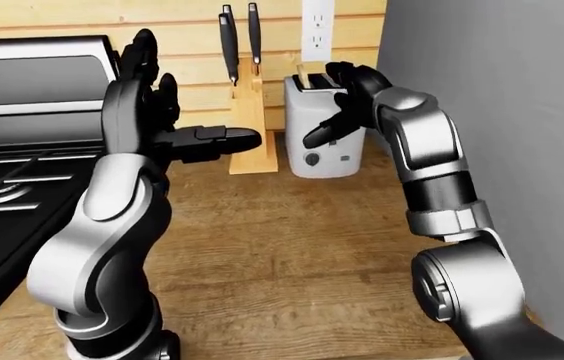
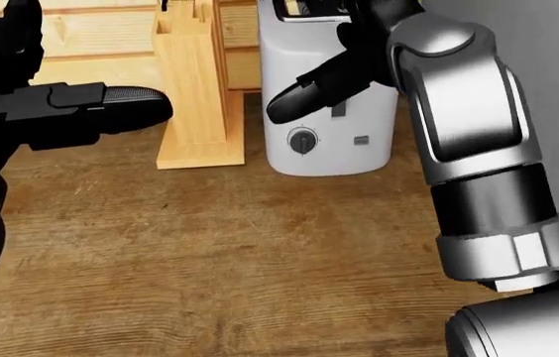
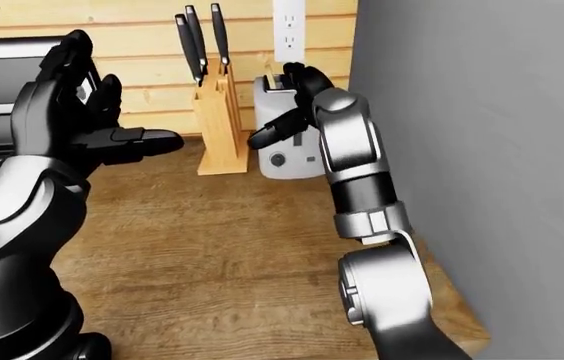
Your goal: Push down the lever of the toaster to turn it on.
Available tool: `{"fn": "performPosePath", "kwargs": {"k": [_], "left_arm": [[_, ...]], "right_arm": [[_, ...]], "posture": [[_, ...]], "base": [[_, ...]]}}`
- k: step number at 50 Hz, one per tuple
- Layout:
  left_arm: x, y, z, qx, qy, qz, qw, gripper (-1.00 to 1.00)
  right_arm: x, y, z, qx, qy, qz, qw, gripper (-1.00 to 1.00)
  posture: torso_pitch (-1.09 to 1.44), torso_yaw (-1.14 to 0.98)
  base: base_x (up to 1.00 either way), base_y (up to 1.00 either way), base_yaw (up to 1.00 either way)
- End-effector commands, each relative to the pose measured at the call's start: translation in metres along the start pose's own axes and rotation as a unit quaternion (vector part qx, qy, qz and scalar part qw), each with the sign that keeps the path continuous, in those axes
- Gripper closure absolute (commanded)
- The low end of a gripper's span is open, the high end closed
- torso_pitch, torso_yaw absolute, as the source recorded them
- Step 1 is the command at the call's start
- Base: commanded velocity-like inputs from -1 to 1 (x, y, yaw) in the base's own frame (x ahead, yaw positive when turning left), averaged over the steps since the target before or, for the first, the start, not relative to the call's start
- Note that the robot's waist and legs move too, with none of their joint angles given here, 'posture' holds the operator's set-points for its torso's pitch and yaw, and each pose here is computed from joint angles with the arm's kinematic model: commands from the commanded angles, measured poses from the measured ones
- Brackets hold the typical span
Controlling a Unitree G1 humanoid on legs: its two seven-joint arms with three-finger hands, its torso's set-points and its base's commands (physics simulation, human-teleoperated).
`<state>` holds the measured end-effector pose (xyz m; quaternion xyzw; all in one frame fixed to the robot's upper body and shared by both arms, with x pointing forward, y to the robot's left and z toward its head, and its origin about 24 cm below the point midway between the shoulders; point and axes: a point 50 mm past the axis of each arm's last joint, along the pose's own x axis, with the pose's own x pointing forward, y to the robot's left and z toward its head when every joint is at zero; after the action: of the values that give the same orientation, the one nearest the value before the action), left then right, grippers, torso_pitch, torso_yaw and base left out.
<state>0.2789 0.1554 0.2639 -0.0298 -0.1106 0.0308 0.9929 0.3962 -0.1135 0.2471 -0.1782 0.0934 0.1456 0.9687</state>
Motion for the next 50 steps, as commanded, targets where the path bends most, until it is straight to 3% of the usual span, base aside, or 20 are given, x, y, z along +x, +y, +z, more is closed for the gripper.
{"fn": "performPosePath", "kwargs": {"k": [1,19,33,38,39,50], "left_arm": [[-0.002,0.000,0.014,-0.004,-0.037,-0.002,0.9993,-1.00],[-0.001,0.001,0.013,-0.006,-0.034,0.001,0.9994,-1.00],[-0.002,0.001,0.014,-0.008,-0.035,0.001,0.9994,-1.00],[-0.003,0.001,0.016,-0.008,-0.035,0.001,0.9993,-1.00],[-0.003,0.001,0.015,-0.008,-0.035,0.002,0.9994,-1.00],[-0.003,0.000,0.015,-0.008,-0.035,0.001,0.9993,-1.00]], "right_arm": [[-0.005,-0.004,0.010,0.000,-0.015,-0.008,0.9999,-1.00],[-0.015,0.003,-0.002,0.020,-0.012,-0.014,0.9996,-1.00],[0.001,0.003,-0.018,0.036,-0.006,-0.004,0.9993,-1.00],[0.006,0.007,-0.029,0.046,-0.001,0.001,0.9990,-1.00],[0.009,0.012,-0.043,0.060,0.002,0.005,0.9982,-1.00],[0.012,0.018,-0.062,0.080,0.005,0.009,0.9968,-1.00]], "posture": [[-0.30,0.00],[-0.30,0.00],[-0.30,0.00],[-0.30,0.00],[-0.30,0.00],[-0.30,0.00]], "base": [[0.00,0.00,0.00],[0.00,0.00,0.00],[0.00,0.00,0.00],[0.00,0.00,0.00],[0.00,0.00,0.00],[0.00,0.00,0.00]]}}
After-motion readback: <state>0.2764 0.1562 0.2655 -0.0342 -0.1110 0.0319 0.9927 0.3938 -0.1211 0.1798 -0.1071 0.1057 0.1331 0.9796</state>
